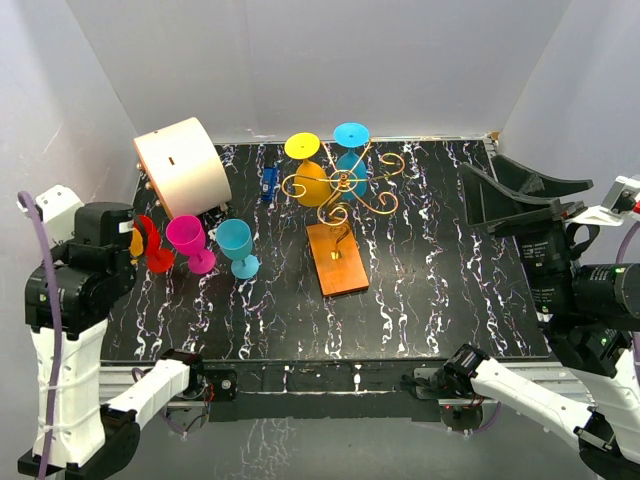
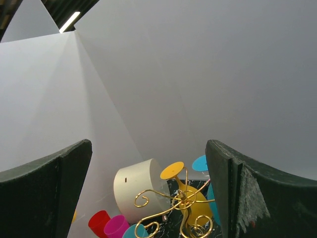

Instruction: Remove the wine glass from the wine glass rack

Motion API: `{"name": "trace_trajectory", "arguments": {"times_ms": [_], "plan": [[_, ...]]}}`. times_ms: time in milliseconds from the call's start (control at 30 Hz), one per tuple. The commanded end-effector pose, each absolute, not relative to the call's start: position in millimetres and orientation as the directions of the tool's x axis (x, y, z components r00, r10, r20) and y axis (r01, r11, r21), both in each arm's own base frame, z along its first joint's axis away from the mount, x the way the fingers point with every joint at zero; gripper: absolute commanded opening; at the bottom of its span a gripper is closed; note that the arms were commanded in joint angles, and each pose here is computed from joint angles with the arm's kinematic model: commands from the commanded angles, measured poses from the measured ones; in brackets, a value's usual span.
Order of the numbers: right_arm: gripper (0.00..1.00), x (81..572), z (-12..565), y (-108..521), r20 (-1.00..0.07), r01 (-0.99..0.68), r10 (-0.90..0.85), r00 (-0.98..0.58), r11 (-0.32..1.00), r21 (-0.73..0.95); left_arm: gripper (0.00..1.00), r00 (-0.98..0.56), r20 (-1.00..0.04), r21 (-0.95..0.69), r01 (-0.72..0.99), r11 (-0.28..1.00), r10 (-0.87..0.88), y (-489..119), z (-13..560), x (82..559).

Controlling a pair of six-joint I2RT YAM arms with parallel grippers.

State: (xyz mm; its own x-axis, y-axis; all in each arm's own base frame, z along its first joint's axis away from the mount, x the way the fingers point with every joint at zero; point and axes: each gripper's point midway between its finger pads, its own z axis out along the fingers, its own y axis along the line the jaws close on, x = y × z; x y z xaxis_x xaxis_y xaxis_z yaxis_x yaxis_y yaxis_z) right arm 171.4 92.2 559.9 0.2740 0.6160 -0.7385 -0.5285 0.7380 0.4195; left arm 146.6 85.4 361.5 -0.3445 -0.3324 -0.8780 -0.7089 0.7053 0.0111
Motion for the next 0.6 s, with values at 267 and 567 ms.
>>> {"name": "trace_trajectory", "arguments": {"times_ms": [267, 567], "plan": [[0.98, 180, 555, 101, -0.77, -0.518, 0.578, 0.271, 0.762, 0.389, 0.0, -0.458, -0.818, 0.158, -0.76, 0.631, -0.347, 93, 296, 133], [0.98, 186, 552, 118, -0.781, -0.55, 0.578, 0.236, 0.742, 0.383, 0.0, -0.511, -0.748, 0.151, -0.754, 0.64, -0.425, 78, 261, 137]]}}
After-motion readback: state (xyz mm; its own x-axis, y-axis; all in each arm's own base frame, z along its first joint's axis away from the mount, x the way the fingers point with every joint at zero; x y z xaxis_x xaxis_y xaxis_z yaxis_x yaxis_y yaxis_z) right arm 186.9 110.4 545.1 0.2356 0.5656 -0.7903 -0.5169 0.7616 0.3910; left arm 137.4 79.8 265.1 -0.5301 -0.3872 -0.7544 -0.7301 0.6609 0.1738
